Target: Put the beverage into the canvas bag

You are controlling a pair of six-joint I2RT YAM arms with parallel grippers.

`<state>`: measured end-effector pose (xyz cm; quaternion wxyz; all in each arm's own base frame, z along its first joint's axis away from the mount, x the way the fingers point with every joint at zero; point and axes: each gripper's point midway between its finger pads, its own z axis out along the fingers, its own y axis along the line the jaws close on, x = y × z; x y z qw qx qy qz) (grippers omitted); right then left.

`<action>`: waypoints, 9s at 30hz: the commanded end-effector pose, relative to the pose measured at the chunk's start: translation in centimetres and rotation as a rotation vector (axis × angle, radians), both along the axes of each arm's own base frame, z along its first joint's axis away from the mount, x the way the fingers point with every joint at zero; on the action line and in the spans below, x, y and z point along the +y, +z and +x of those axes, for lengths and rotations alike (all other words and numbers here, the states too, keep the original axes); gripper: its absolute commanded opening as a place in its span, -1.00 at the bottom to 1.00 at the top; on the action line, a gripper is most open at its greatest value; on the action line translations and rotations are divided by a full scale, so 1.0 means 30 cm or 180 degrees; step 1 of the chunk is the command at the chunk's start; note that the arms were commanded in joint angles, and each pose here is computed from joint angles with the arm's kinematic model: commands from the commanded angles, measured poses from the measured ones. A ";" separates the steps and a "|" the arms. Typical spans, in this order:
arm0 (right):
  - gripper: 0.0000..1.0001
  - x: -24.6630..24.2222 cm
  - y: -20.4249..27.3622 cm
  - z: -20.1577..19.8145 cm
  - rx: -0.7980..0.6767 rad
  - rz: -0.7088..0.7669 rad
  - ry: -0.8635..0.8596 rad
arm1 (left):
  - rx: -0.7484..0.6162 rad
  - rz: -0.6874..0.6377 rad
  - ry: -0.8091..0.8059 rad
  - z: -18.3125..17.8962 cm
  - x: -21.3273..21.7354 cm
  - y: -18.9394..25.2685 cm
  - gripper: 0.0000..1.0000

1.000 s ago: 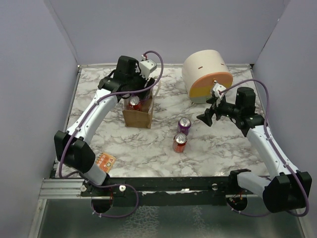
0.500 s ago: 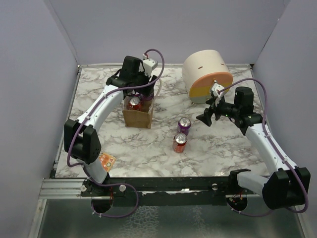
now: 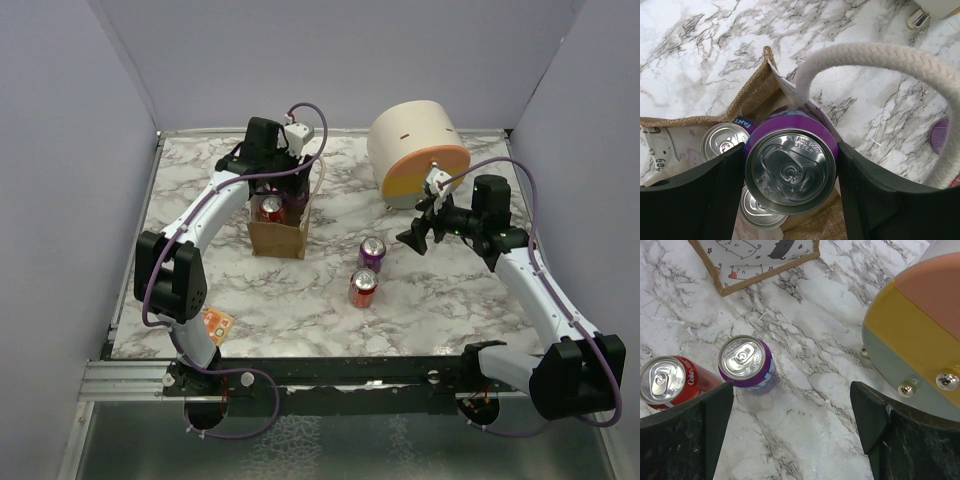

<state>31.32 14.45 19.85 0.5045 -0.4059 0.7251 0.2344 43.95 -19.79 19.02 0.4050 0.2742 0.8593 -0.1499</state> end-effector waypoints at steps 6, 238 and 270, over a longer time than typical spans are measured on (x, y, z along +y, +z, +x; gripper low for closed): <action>0.99 -0.014 0.014 0.018 -0.0092 -0.0046 -0.0038 | -0.0247 -0.0127 -0.0359 0.020 -0.058 0.040 -1.00; 0.99 -0.126 -0.040 0.060 -0.0035 -0.0016 -0.0364 | -0.0927 0.0345 -0.2075 -0.489 -0.131 0.543 -0.99; 0.99 -0.126 -0.035 0.057 -0.0065 -0.0033 -0.0352 | -0.0108 0.0283 -0.0909 -0.211 -0.011 0.141 -1.00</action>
